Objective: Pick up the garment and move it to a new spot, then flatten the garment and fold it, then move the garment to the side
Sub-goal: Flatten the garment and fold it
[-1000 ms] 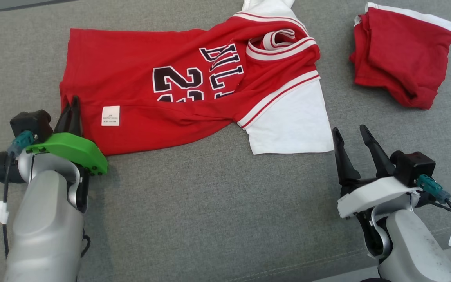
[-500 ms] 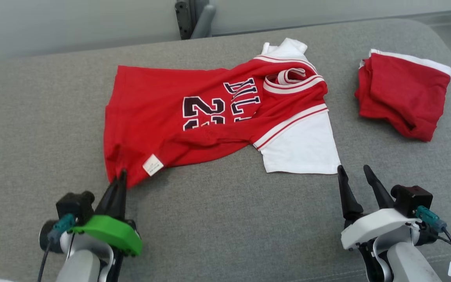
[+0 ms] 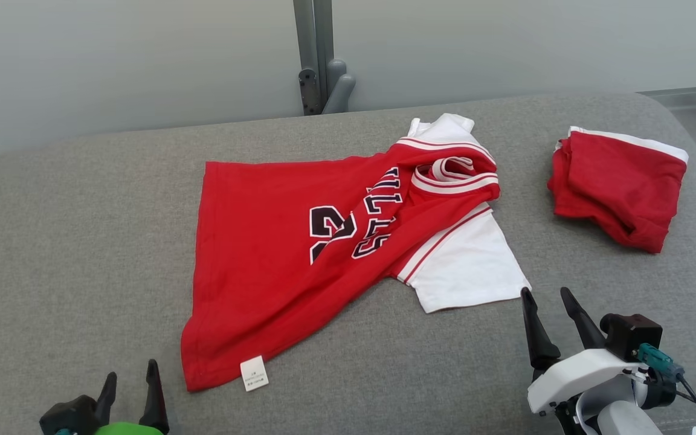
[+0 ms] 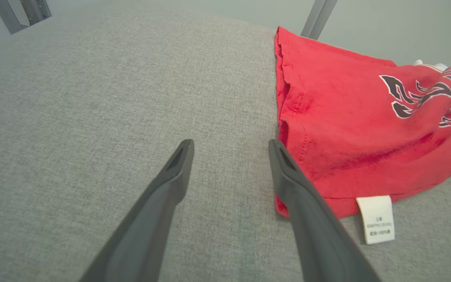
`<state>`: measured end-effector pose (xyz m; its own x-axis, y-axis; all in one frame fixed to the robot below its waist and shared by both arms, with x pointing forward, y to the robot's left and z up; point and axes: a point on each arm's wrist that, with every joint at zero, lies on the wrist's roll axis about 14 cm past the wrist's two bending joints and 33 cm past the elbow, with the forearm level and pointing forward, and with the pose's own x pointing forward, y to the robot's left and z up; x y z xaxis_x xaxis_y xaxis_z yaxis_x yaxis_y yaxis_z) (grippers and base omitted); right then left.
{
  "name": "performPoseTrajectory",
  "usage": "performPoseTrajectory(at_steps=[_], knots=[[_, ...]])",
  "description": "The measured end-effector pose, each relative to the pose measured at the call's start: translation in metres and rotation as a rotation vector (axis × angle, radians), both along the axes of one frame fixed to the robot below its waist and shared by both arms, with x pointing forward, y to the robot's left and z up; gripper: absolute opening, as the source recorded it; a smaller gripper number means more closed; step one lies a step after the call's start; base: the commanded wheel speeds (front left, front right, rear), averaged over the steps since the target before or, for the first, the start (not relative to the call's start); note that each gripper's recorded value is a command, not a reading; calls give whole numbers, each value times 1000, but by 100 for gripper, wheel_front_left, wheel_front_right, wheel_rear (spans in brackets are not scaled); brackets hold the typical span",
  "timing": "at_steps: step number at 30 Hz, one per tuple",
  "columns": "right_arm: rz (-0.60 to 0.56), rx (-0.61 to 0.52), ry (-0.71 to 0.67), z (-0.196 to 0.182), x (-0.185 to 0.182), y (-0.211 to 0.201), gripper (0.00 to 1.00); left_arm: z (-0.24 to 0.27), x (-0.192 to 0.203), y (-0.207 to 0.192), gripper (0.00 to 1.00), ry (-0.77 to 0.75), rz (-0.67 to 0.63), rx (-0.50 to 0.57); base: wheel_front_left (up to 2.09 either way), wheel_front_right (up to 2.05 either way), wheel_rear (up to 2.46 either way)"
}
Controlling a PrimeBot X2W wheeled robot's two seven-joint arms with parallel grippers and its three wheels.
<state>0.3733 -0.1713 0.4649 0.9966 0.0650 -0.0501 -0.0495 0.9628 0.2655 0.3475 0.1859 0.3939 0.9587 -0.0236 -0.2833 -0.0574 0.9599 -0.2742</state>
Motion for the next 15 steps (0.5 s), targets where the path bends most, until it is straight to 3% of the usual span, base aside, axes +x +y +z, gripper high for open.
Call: performPoseTrajectory(at_steps=[4,15], knots=[[-11,-5,-9,3,-2,-5,100,9,0,11,100,-34,54,17,0,0,0],[-4,-45,-42,12,-5,-4,100,31,6,-14,100,-116,-47,64,0,0,0]])
